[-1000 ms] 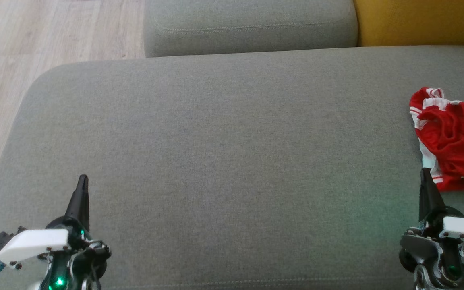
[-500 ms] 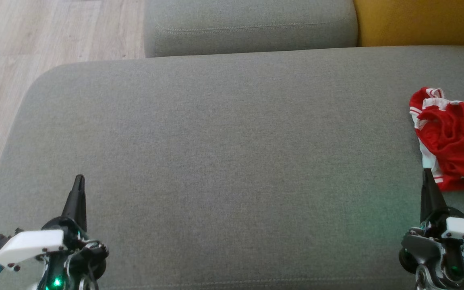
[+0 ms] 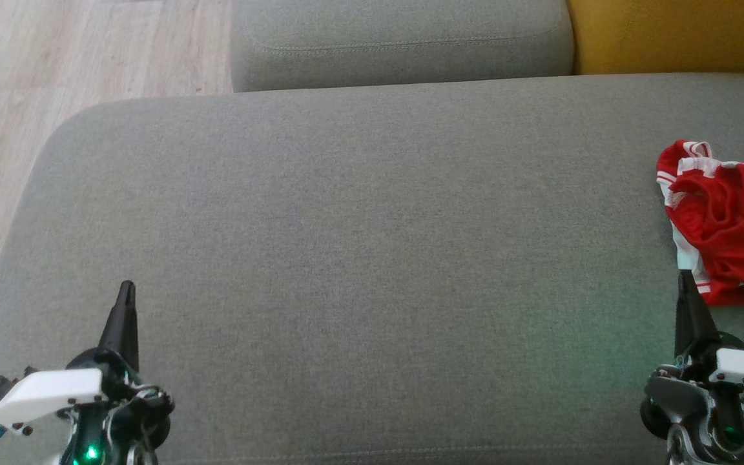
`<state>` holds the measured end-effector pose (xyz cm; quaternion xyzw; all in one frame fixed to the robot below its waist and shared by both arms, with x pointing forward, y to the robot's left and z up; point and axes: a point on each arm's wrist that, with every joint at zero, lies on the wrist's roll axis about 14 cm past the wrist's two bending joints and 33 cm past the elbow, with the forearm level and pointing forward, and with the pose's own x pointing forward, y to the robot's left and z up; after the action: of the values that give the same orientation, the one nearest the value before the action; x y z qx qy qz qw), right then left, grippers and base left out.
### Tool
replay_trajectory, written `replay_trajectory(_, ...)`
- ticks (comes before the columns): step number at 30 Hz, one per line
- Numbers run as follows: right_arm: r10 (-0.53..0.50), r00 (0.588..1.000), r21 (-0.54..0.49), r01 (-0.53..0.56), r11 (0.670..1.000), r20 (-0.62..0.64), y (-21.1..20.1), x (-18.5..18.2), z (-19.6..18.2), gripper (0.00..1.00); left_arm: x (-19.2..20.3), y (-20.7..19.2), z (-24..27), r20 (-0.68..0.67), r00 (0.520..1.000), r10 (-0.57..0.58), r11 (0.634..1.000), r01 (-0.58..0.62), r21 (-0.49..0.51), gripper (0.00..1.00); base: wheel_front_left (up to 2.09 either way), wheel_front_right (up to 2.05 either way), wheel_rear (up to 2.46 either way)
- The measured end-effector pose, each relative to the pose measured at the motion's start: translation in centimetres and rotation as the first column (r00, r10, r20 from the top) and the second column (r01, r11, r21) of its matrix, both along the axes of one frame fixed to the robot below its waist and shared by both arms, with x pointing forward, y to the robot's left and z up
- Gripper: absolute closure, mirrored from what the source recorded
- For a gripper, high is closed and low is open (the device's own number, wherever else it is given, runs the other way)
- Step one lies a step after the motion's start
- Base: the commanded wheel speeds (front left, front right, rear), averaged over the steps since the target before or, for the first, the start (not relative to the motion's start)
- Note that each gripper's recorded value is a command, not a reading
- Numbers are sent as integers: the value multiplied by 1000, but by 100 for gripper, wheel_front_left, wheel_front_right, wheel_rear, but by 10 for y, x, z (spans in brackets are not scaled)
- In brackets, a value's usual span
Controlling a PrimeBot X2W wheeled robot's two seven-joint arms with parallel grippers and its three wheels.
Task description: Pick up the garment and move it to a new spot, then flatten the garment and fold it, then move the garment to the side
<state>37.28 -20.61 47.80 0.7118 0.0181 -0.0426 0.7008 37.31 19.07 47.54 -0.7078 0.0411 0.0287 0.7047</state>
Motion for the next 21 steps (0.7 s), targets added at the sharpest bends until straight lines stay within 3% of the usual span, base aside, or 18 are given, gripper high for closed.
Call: replay_trajectory(21, 3, 1000, 0, -3, 1000, -1, 0, 0, 0, 100, 0, -1, 0, 0, 1000, -5, 1000, 5, -3, 100, 0, 0, 0)
